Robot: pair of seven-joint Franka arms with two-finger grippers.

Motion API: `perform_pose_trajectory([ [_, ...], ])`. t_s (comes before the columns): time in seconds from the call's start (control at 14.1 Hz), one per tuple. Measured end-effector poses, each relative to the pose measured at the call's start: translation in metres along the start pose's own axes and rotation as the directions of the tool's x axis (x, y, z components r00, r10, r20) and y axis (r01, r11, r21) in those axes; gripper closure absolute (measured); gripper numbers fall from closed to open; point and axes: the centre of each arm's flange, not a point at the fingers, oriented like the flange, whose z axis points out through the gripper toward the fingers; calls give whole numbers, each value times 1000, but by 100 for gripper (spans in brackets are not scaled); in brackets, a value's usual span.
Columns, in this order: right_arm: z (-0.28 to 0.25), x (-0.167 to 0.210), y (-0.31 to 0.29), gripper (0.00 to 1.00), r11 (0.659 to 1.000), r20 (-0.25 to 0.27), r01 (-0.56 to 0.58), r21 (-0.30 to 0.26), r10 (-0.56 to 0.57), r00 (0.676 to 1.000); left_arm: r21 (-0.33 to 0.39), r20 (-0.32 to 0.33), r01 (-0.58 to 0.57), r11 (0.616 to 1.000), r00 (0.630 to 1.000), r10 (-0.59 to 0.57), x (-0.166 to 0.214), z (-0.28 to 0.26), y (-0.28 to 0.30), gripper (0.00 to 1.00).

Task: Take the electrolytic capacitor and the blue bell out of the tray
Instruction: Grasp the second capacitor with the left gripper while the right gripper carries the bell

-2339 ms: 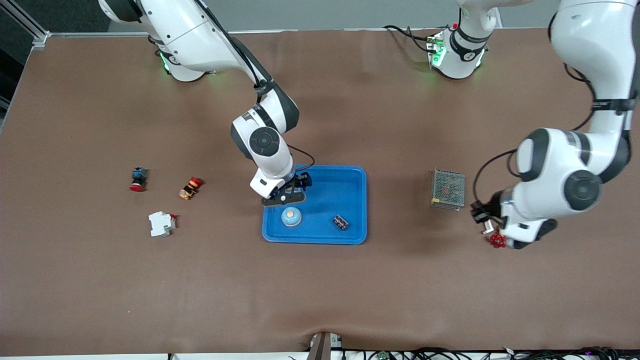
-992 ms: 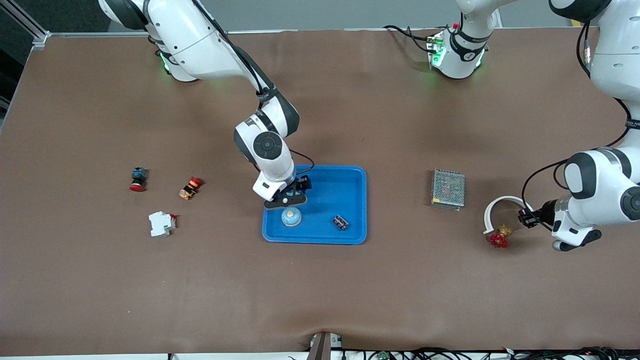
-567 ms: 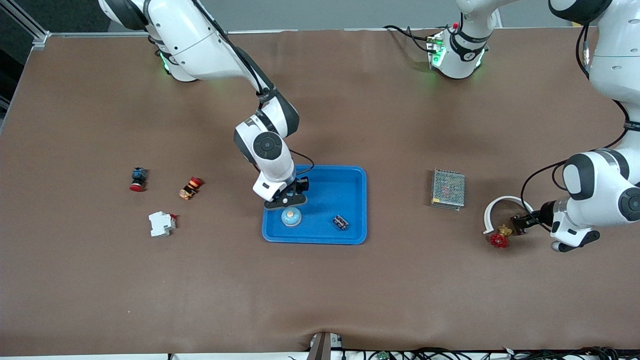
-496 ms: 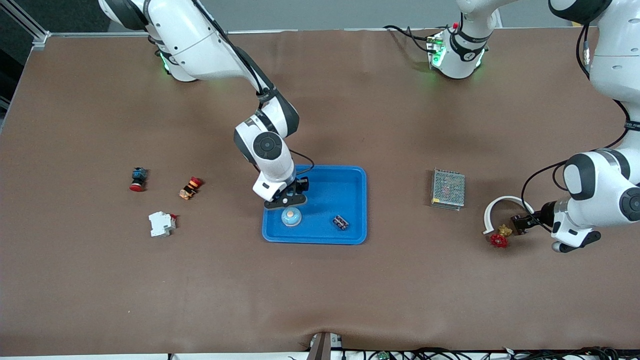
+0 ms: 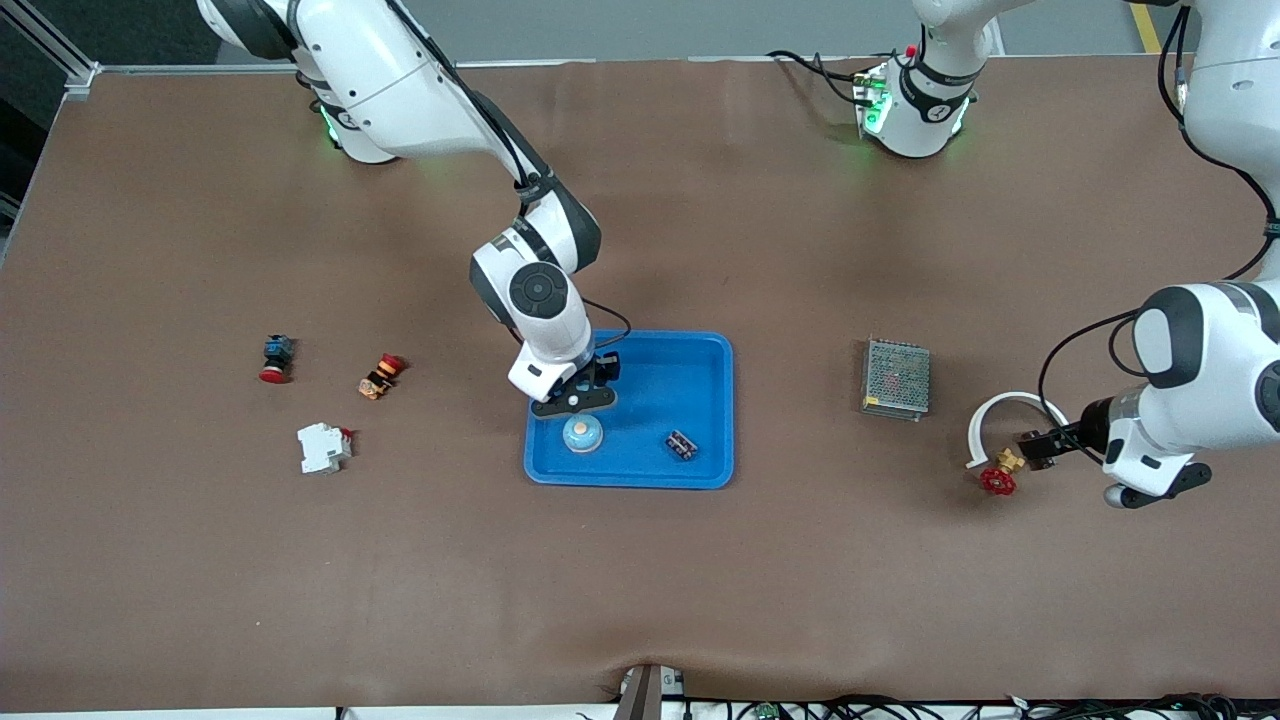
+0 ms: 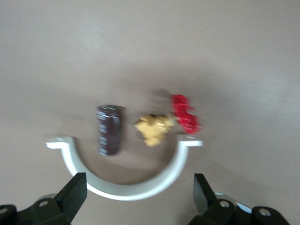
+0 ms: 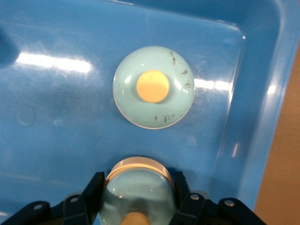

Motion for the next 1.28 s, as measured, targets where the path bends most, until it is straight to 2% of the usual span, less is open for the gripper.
perform_pose_trajectory([
  [0.28,-65,15,13,35,997,44,77,-26,-76,996,-35,13,88,995,996,-88,-28,-4,80,0],
  [0.57,-137,40,85,35,976,91,216,-28,-213,973,-37,15,193,981,981,-192,-59,-1,163,1],
  [0.78,-174,55,162,35,934,116,357,-7,-354,928,-54,16,219,974,976,-218,-86,9,234,6],
  [0.99,-195,64,260,35,875,128,483,27,-482,867,-119,0,253,960,967,-255,-100,18,290,9],
  [1.06,-197,66,298,35,854,126,518,38,-519,846,-148,-6,262,954,964,-265,-106,23,307,15],
  [1.13,-197,65,335,35,834,123,549,49,-551,826,-173,-8,270,947,961,-275,-114,31,322,15],
  [1.28,-195,60,401,35,796,114,602,66,-606,788,-215,-2,292,932,954,-300,-132,50,351,25],
])
